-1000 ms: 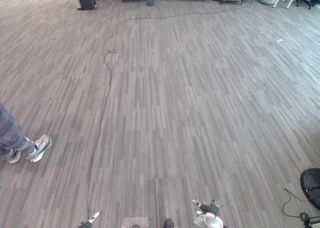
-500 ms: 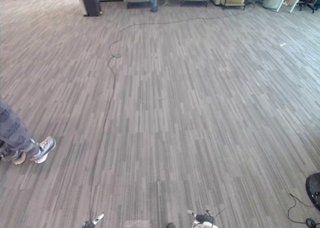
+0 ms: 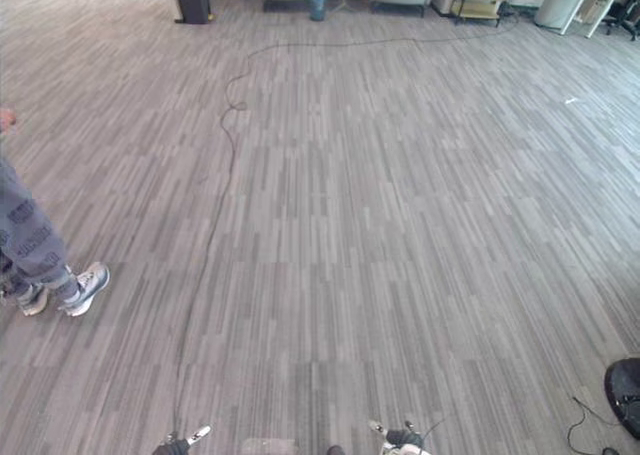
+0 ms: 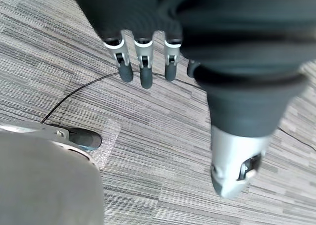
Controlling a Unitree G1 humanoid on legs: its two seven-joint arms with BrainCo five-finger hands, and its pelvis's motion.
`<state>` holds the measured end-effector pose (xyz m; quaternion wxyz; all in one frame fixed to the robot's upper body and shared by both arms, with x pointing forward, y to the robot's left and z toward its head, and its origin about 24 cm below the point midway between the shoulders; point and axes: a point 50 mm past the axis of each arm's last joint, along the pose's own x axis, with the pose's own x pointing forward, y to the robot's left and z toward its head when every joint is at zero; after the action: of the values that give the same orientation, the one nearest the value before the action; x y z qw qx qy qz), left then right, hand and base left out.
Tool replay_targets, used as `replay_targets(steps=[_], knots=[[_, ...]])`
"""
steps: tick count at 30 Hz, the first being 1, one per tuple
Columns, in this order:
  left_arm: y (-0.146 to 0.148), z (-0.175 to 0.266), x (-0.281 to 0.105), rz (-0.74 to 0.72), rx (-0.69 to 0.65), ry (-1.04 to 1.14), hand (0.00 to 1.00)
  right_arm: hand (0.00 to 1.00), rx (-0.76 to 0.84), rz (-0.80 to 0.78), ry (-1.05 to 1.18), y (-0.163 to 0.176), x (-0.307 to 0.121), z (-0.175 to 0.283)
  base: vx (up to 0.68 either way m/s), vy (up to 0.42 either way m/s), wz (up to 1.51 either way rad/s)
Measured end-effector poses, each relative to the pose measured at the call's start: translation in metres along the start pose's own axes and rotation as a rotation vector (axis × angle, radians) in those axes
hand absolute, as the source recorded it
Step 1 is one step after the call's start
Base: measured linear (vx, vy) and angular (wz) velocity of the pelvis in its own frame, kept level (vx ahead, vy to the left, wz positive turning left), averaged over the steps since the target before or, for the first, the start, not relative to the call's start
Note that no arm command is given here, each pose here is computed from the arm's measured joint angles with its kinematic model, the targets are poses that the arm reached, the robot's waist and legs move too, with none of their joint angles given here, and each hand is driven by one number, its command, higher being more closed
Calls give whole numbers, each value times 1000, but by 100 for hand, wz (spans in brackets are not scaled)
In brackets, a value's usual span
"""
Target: Pick up cushions and gather them together orderly.
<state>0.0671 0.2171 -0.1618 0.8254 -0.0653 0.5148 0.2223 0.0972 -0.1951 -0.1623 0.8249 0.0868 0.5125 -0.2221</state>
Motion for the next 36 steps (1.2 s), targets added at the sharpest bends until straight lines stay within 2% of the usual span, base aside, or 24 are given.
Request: replay_targets(steps=[3, 12, 17, 20, 26, 30, 36], knots=[[-3, 18, 3, -8, -3, -60, 0, 0, 14, 19, -39, 5, 0, 9, -55, -52, 29], [-1, 25, 1, 4, -114, -97, 0, 0, -9, 14, -73, 4, -1, 13, 49, 3, 19], [-5, 27, 0, -4, -127, -109, 0, 0, -29, 17, -71, 6, -1, 13, 410, 238, -8], [4, 23, 0, 23, -131, -101, 0, 0, -13, 64, -45, 24, -5, 4, 709, 399, -32], [6, 33, 4, 6, -37, -108, 0, 0, -14, 99, -86, 33, -8, 11, 503, 210, 3], [-10, 50, 6, -35, -57, -149, 0, 0, -9, 118, -181, 39, -9, 33, 442, -10, 9], [-24, 43, 6, -68, -48, -113, 0, 0, 8, 111, -186, 38, -6, 40, 550, -122, 14]])
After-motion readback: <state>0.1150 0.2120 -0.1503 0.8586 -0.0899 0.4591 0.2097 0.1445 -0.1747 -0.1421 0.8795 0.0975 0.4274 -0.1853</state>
